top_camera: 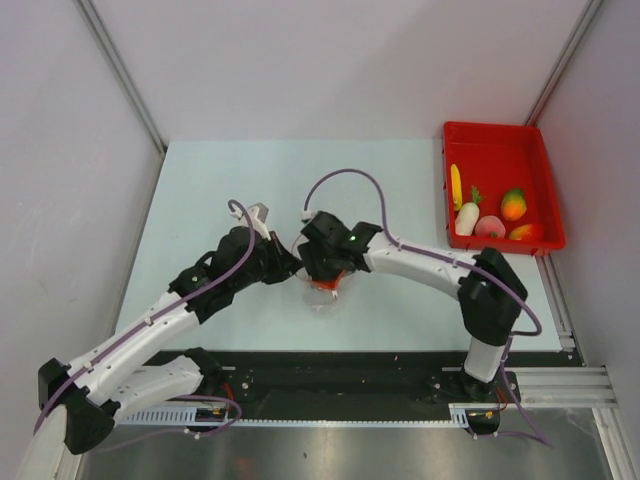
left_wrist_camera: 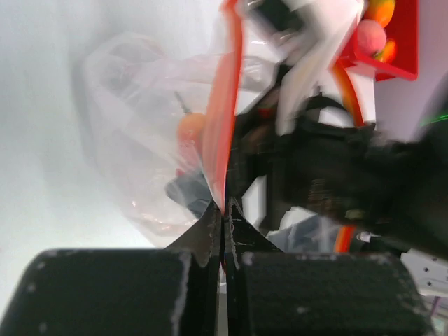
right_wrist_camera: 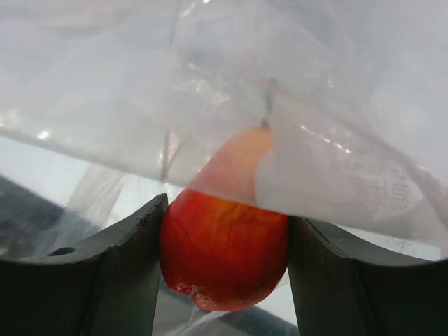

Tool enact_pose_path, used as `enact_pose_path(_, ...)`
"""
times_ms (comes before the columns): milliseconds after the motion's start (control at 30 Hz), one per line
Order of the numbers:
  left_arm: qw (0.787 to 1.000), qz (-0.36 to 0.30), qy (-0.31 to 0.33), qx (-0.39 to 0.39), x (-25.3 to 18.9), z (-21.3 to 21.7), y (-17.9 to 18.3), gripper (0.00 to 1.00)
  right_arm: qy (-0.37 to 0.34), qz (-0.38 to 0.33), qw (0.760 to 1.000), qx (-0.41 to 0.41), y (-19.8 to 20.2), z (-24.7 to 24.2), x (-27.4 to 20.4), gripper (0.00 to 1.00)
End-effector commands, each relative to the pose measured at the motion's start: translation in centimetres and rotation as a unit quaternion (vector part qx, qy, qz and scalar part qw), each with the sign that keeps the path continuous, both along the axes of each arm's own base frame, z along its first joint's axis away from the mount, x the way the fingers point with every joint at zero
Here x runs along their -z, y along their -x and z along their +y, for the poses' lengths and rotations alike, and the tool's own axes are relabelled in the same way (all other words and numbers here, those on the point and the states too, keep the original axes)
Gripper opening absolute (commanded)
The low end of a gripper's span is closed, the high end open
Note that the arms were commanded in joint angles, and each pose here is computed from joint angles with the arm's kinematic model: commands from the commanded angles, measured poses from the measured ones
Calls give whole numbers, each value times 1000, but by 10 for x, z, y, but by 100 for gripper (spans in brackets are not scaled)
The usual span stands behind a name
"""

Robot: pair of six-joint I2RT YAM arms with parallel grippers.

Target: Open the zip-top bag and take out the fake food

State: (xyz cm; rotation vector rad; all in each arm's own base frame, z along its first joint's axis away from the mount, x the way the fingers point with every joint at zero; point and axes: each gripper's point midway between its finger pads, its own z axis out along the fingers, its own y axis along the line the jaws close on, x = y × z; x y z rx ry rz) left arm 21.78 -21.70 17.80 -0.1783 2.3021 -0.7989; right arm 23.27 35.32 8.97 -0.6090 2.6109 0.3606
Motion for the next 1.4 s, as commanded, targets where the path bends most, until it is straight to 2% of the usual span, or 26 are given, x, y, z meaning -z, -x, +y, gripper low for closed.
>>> enact_pose_path(0,998,37,-50,-8,28,13,7,0,-212,-76,974,-17,-12,29,-143,43)
enact_pose_path(133,998,37,-51,-6,27,10,4,0,-262,-88,961,1,-23,22,-175,44)
enact_pose_path(333,999,23,-47,-8,10,8,-1,0,-244,-70,967,18,-35,7,-161,43)
enact_pose_path(467,999,18,-33,-2,2,1,-5,0,-288,-72,955,-2,-32,18,-181,43)
enact_pose_path(567,999,18,-28,-1,-2,-2,-7,0,-345,-40,938,-9,-25,28,-202,44)
enact_pose_path(633,999,16,-28,-5,-7,-1,-8,0,-371,-2,928,19,-29,28,-206,44)
enact_pose_path(700,1000,6,-13,-8,-22,-4,-10,0,-373,7,927,30,-28,28,-206,44)
enact_pose_path(833,1000,-9,22,-15,-47,-15,-17,0,-333,10,932,143,-40,21,-179,45)
enact_pose_path(1000,1000,0,9,0,-40,-36,-18,0,-392,46,897,198,-45,50,-186,45)
enact_pose_path(1067,1000,10,1,3,-29,-39,-14,0,-425,47,881,202,-47,58,-201,45)
enact_pose_path(1167,1000,24,-2,-3,-14,-37,-9,0,-435,60,876,198,-43,55,-212,45)
enact_pose_path(1300,999,20,-8,-24,-13,-20,-13,0,-409,108,892,161,-19,46,-203,45)
enact_pose_path(1367,999,6,-9,-39,-21,-10,-20,0,-404,159,895,103,5,49,-200,46)
